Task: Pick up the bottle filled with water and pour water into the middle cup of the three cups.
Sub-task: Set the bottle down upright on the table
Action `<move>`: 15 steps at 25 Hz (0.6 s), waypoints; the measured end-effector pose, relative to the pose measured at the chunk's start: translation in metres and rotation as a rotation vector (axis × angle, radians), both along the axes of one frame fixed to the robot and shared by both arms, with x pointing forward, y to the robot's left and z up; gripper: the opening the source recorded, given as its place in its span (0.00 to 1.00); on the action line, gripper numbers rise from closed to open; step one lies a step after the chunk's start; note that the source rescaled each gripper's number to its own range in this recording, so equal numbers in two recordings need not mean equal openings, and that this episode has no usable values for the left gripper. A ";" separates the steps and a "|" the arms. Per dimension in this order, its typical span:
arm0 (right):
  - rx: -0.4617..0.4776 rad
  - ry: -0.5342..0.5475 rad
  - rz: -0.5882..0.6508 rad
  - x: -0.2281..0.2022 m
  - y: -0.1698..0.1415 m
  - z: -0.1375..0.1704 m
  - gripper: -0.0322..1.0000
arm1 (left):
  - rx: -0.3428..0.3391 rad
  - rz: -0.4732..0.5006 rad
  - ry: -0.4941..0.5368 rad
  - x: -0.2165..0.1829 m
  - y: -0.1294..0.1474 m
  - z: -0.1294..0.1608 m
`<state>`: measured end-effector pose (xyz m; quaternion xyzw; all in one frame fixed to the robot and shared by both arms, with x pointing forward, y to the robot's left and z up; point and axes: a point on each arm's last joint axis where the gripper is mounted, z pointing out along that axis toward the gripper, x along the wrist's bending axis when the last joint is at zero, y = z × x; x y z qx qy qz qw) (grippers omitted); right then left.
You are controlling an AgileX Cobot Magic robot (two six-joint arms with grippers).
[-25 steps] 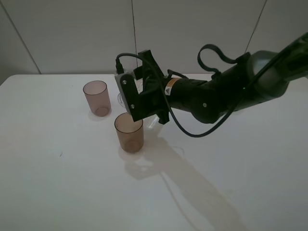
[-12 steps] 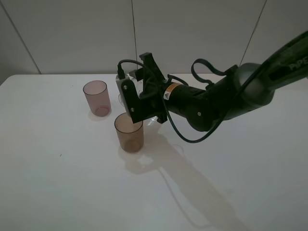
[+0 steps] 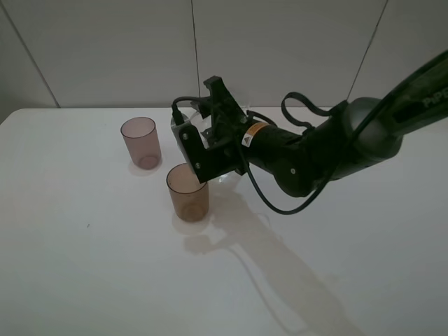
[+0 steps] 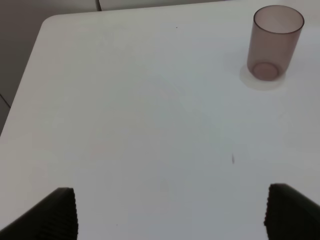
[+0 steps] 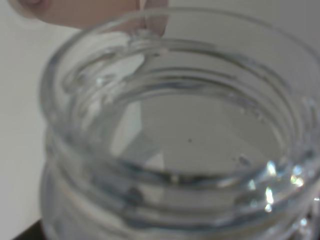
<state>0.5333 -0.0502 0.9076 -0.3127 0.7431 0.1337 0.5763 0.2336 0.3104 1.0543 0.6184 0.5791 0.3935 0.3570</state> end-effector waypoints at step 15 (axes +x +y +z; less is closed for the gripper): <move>-0.045 -0.046 0.029 -0.003 0.003 0.000 0.03 | 0.000 0.000 0.000 0.000 0.000 0.000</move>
